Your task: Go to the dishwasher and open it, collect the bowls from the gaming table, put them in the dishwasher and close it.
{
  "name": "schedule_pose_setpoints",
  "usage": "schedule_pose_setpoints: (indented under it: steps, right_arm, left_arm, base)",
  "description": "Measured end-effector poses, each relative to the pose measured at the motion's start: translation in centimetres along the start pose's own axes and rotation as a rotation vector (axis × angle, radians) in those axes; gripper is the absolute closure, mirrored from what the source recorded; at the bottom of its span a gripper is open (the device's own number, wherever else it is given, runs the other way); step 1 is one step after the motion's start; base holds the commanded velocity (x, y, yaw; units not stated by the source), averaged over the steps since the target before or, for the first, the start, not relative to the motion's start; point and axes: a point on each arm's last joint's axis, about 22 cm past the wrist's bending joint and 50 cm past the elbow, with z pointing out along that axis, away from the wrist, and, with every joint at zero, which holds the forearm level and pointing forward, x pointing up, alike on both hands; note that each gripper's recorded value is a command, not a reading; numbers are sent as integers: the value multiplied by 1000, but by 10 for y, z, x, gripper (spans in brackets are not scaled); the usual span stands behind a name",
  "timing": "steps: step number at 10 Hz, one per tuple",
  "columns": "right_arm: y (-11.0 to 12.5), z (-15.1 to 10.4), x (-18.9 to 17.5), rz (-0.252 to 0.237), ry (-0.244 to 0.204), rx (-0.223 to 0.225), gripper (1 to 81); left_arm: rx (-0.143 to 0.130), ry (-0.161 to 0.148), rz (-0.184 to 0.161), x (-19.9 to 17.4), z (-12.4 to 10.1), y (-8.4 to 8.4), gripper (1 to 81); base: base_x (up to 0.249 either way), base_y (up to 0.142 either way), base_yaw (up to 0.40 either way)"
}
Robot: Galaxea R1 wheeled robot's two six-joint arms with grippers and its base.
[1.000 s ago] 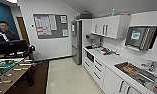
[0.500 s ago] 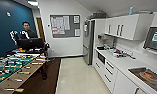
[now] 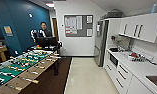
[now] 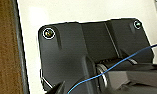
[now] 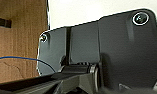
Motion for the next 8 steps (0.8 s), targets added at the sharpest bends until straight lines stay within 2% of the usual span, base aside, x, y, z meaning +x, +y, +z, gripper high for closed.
schedule_pose_setpoints:
  steps: [2, 6, 8]
  right_arm:
    - [0, -2, -3, 0, -3, 7, 10]
    - [7, -3, -5, -9, -3, -8, 10]
    - [6, -3, -4, -9, -2, -6, 10]
  left_arm:
    - [-3, -5, -1, -5, 0, 1, 10]
    - [-6, -3, -1, -4, 0, 2, 10]
    - [-2, -4, -1, -5, -1, -2, 10]
  base:
    - [0, 0, 355]
    - [0, 0, 355]
    - [0, 0, 355]
